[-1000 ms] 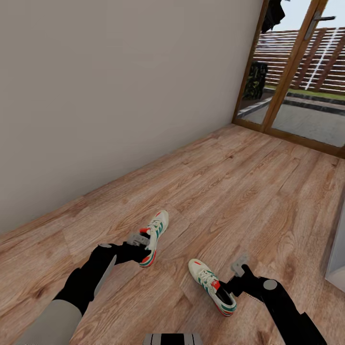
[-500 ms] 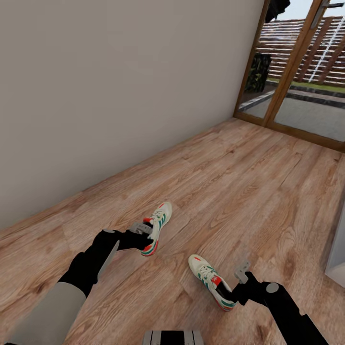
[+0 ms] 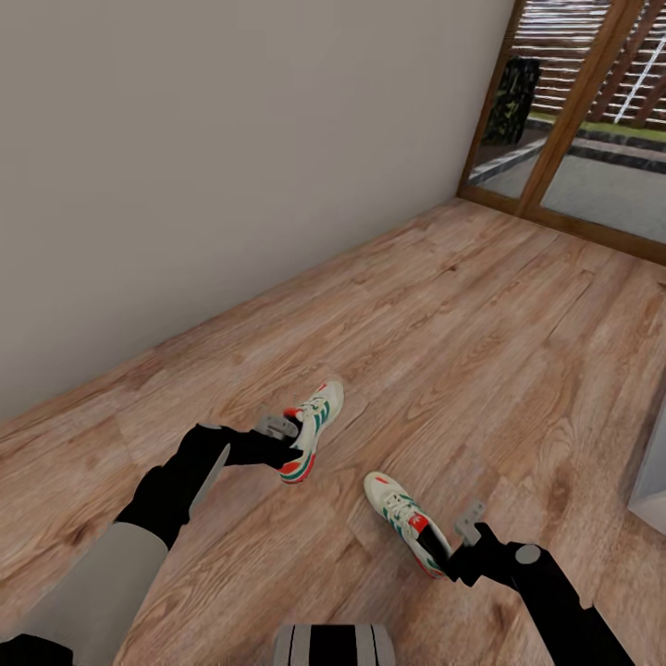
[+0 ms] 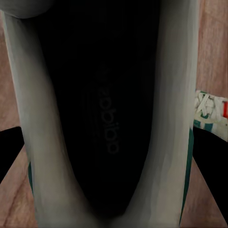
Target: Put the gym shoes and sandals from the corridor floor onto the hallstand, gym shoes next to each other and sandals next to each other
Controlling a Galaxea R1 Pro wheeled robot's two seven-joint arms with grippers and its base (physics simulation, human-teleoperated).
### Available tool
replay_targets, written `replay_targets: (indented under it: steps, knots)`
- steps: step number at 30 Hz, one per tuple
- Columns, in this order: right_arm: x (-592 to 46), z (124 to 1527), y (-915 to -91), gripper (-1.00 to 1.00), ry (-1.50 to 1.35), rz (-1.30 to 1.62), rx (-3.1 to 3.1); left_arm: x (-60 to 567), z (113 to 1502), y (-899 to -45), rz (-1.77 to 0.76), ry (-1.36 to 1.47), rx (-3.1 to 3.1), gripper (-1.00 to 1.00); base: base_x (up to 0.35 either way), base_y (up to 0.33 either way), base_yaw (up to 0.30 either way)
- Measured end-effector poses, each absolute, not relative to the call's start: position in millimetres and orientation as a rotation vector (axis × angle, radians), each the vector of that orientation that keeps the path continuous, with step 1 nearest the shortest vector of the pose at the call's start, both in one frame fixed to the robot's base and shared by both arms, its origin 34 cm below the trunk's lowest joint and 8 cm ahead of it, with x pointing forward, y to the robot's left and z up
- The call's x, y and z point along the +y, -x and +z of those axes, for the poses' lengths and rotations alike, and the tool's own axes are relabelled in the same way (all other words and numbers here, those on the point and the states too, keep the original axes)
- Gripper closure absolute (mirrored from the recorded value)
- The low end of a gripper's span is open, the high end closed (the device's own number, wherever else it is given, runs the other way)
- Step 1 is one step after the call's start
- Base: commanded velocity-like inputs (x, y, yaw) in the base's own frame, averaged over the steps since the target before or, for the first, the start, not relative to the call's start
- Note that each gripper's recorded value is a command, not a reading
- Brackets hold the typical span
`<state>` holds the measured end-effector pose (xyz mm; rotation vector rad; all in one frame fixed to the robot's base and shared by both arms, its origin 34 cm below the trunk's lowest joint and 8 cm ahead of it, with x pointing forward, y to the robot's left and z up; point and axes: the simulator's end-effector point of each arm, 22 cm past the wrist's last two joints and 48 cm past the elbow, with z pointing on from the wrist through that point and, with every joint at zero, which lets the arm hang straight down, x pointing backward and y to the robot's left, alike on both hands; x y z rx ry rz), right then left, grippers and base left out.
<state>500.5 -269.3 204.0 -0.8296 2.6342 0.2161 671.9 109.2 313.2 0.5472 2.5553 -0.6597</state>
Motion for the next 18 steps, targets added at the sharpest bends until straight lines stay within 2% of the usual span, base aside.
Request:
replay_targets:
  steps: [13, 18]
  knots:
    - [-267.1, 180.9, -489.9, -1.0, 0.838, 0.235, 2.67, 108.4, 269.2, -655.9, -0.696, -0.535, 2.624, 1.0, 0.0, 0.0, 0.0]
    - [-283.5, 175.2, -499.4, -1.0, 0.805, 0.101, 2.667, 108.3, 261.8, -652.4, -0.703, -0.531, 2.635, 1.0, 0.0, 0.0, 0.0]
